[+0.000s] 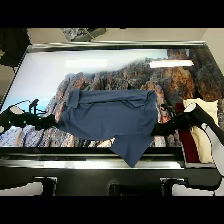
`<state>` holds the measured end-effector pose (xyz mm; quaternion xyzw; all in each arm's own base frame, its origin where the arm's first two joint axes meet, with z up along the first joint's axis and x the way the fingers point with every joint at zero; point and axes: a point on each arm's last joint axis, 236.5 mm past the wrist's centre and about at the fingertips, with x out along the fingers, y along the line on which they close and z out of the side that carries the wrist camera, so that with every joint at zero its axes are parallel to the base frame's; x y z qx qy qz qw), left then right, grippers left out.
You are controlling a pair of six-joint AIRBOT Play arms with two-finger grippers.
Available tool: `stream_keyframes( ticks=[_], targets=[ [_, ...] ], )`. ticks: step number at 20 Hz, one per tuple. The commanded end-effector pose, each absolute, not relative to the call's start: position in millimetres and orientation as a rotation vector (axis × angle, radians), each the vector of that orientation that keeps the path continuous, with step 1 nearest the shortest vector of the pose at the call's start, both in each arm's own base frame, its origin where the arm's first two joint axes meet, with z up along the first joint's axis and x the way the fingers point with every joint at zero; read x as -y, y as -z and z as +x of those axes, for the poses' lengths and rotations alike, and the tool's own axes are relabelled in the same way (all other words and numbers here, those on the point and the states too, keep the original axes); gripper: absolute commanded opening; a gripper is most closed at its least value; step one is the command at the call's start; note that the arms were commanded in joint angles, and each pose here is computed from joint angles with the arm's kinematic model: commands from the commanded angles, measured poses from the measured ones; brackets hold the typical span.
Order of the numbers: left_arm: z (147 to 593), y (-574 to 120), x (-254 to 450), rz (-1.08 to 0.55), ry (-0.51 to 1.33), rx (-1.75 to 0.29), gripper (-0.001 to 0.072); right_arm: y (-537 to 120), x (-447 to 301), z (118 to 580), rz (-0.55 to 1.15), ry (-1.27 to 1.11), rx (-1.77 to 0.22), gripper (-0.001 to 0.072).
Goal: Fold the shirts.
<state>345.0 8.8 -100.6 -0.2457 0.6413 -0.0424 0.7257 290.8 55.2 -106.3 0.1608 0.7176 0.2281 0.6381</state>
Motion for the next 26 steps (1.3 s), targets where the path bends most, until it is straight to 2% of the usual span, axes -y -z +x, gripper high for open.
stream_keyframes(
  ticks=[1,3,5,7,9,10,12,13,14,16,19,22,26],
  targets=[
    [349,93,-8,-0.504,0.139,-1.387,0.0022,116,-59,295,0.399,-0.49,-1.602,0.0047],
    [356,75,-12,-0.484,0.161,-1.365,0.002,104,-59,302,0.353,-0.536,-1.554,0.0041],
    [386,20,-19,-0.425,0.166,-1.213,0.0018,59,-54,329,0.218,-0.592,-1.406,0.004],
    [422,-83,-28,-0.333,0.148,-0.935,0.0019,-37,-41,381,0.016,-0.575,-1.11,0.0041],
    [433,-237,-38,-0.273,0.089,-0.552,0.002,-191,-18,419,-0.222,-0.428,-0.705,0.0042],
    [420,-312,-41,-0.231,0.07,-0.369,0.002,-289,-2,417,-0.369,-0.306,-0.462,0.0042],
    [362,-451,-40,-0.16,0.024,-0.018,0.0021,-461,22,363,-0.582,-0.034,-0.038,0.0041],
    [325,-504,-35,-0.125,0.006,0.129,0.0021,-520,28,319,-0.631,0.081,0.103,0.0041],
    [293,-537,-28,-0.093,-0.005,0.227,0.0021,-551,28,283,-0.629,0.136,0.176,0.0041],
    [242,-570,-12,-0.052,-0.009,0.341,0.0021,-562,21,235,-0.638,0.155,0.188,0.0042],
    [205,-581,4,-0.02,-0.005,0.39,0.0021,-540,18,203,-0.645,0.142,0.095,0.0042],
    [198,-579,5,-0.005,-0.013,0.384,0.0021,-525,21,192,-0.582,0.143,0.033,0.0042],
    [225,-548,-10,-0.016,-0.049,0.242,0.0021,-494,23,206,-0.484,0.105,-0.09,0.0042]
  ],
)
